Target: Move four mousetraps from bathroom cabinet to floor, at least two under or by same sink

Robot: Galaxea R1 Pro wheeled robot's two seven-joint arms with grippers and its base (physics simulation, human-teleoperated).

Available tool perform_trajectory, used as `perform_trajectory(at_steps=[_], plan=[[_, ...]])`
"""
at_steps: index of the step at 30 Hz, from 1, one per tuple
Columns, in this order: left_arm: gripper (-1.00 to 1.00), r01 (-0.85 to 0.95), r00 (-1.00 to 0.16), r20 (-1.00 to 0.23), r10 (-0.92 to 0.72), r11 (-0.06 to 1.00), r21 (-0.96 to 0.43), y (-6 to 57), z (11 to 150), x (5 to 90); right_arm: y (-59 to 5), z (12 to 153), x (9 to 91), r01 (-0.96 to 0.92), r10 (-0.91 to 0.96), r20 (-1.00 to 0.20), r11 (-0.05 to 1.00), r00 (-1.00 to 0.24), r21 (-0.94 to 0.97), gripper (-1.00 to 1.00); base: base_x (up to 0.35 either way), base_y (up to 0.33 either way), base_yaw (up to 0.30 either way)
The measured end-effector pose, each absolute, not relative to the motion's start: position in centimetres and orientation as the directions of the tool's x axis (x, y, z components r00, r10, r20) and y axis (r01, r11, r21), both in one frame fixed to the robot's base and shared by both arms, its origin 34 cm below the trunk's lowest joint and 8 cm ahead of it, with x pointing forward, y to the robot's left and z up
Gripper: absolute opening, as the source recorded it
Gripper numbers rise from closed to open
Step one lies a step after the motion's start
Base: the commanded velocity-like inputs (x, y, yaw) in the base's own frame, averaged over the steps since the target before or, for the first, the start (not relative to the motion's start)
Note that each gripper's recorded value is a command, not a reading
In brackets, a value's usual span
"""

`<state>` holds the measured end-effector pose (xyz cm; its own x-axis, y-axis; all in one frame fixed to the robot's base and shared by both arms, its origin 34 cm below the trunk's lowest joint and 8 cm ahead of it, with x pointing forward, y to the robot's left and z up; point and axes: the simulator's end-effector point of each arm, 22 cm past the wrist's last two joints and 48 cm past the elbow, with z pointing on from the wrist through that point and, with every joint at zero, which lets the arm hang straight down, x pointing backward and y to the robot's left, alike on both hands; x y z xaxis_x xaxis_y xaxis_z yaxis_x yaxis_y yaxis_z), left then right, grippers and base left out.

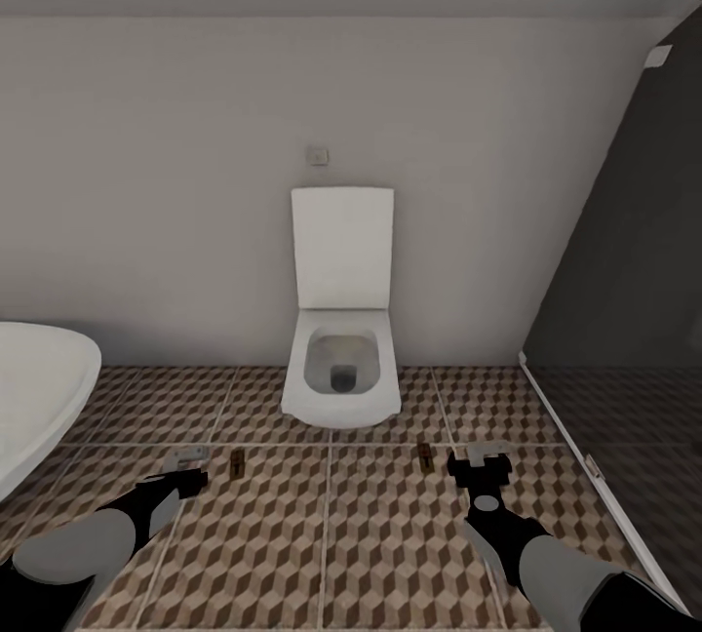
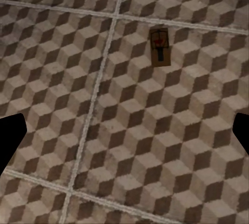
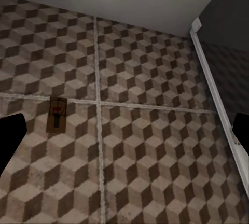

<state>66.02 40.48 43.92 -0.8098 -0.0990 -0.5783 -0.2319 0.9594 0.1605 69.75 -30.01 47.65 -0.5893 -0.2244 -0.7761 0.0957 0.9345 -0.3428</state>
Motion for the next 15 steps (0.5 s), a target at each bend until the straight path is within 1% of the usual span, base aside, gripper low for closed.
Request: perform_trajectory(at_steps=[15], plan=[[1.0,-0.235,-0.788,-0.608,-0.091,0.959,0.162,40.8,45.5,66.8,-29.9,48.9,70.1,0.101,-0.224,-0.789,0.935,-0.573,-0.339,1.0,0.0,0.0,0.0]])
